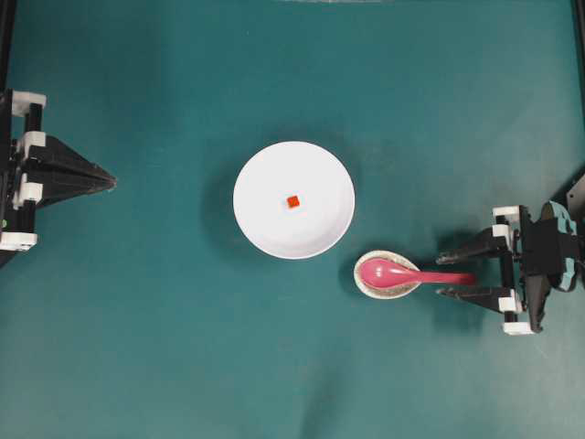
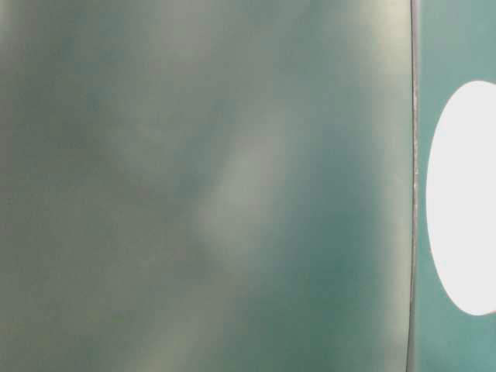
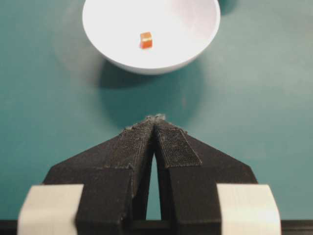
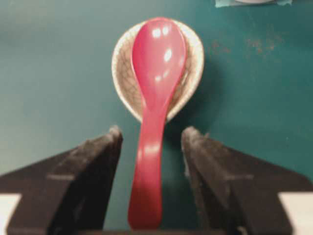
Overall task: Grip the spoon and scoop the red block from the bowl with right arm.
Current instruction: 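Lower the open right gripper around the pink spoon handle, then close the right gripper on the pink spoon handle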
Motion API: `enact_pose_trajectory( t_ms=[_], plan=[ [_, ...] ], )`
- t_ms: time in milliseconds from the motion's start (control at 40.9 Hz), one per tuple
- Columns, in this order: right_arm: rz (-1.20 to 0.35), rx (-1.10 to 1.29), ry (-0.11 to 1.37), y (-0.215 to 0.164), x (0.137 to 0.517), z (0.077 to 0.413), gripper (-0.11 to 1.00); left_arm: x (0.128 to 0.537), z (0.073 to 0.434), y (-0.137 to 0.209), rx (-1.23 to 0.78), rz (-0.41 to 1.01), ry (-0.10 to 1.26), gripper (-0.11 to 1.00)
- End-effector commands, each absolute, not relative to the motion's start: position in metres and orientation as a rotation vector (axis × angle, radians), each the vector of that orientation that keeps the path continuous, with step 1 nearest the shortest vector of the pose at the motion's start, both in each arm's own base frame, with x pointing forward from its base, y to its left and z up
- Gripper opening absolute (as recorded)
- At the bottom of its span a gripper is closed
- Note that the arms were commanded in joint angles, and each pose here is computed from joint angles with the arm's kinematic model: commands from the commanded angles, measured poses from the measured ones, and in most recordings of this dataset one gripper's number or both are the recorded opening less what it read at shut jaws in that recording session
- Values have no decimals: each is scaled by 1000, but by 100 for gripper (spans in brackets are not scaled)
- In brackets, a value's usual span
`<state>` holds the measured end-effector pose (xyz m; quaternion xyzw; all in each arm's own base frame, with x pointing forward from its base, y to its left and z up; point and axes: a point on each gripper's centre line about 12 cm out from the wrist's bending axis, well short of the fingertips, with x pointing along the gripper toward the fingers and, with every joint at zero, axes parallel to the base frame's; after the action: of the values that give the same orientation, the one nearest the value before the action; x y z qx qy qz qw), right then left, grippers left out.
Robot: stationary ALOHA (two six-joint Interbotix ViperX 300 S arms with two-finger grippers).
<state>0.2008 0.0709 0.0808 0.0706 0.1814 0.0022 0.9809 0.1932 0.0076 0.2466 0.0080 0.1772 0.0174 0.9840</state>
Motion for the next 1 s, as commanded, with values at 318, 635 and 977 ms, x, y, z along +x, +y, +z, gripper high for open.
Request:
enact_pose_trajectory(
  t_ms=[318, 635, 977],
  plan=[
    [7, 117, 333, 74, 204, 77, 58, 195, 249, 8, 20, 38, 353, 0],
    [31, 105, 334, 78, 203, 77, 53, 195, 249, 9, 18, 41, 353, 0],
    [29, 97, 340, 78, 204, 75, 51, 195, 248, 9, 18, 41, 356, 0]
  ],
)
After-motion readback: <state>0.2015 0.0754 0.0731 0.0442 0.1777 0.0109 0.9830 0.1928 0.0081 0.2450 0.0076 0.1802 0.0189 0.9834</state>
